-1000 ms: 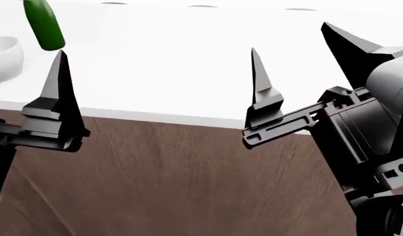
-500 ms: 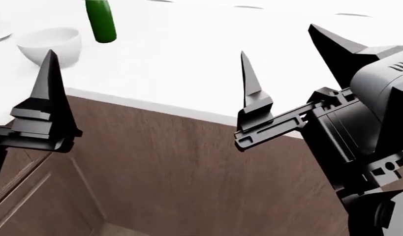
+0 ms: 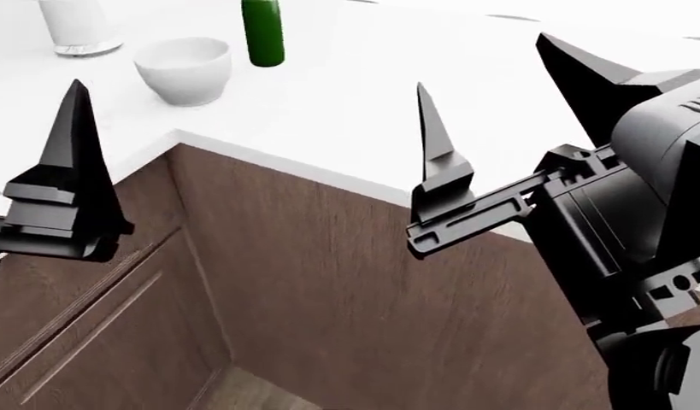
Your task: Pick the bowl and bottle and place them in the sink. Then turn on the water.
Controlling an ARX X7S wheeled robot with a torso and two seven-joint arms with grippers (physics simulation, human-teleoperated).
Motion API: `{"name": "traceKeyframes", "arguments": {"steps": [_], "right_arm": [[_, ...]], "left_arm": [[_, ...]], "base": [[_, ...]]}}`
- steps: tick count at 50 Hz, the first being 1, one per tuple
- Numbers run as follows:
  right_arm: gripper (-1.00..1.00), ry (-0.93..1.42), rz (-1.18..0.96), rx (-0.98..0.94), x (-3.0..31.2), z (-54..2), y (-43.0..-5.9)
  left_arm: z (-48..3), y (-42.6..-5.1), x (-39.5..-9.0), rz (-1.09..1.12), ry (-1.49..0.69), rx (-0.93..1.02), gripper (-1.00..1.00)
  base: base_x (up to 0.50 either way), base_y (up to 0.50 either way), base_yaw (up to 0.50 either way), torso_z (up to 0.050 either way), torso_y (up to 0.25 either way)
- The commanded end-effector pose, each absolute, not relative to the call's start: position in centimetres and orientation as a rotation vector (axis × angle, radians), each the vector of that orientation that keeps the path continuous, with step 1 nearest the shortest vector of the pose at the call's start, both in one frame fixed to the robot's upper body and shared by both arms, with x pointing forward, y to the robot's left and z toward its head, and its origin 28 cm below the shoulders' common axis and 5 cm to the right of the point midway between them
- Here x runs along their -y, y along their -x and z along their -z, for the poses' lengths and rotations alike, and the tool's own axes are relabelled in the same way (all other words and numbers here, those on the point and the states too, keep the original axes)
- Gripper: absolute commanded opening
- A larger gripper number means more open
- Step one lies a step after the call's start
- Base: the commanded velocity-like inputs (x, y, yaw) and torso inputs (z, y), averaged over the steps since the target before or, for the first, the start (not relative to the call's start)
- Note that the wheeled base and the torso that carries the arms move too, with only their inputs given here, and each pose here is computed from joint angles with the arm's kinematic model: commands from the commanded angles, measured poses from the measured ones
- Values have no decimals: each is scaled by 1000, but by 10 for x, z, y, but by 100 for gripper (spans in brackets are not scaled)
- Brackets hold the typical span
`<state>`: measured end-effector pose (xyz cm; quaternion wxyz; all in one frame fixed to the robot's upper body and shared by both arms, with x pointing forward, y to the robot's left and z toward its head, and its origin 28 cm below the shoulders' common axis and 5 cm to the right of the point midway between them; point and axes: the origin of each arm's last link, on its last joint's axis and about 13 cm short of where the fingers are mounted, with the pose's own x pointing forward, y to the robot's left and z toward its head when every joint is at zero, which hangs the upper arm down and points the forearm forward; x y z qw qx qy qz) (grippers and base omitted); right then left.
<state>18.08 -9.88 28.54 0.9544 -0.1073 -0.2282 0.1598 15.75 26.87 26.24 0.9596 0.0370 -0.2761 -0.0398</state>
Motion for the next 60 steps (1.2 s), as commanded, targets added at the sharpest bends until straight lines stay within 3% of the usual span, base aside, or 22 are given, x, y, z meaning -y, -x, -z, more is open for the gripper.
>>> {"name": "traceKeyframes", "arguments": {"steps": [1, 23, 34, 48, 60], "right_arm": [[100, 216, -317, 468, 99, -286, -181], [100, 206, -312, 474, 100, -288, -180], [100, 248, -306, 485, 99, -291, -181], [100, 237, -304, 480, 99, -290, -181], [100, 229, -346, 441, 102, -317, -182]], "left_arm": [[-261, -157, -268, 87, -77, 559, 100], [-265, -154, -267, 95, -79, 560, 100], [-263, -157, -267, 98, -81, 560, 100], [-263, -157, -268, 98, -84, 570, 100], [-279, -160, -264, 163, -156, 572, 100]], "base": [[0, 0, 500, 0, 0], [0, 0, 491, 0, 0], [0, 0, 0, 0, 0], [0, 0, 482, 0, 0], [0, 0, 2, 0, 0]]}}
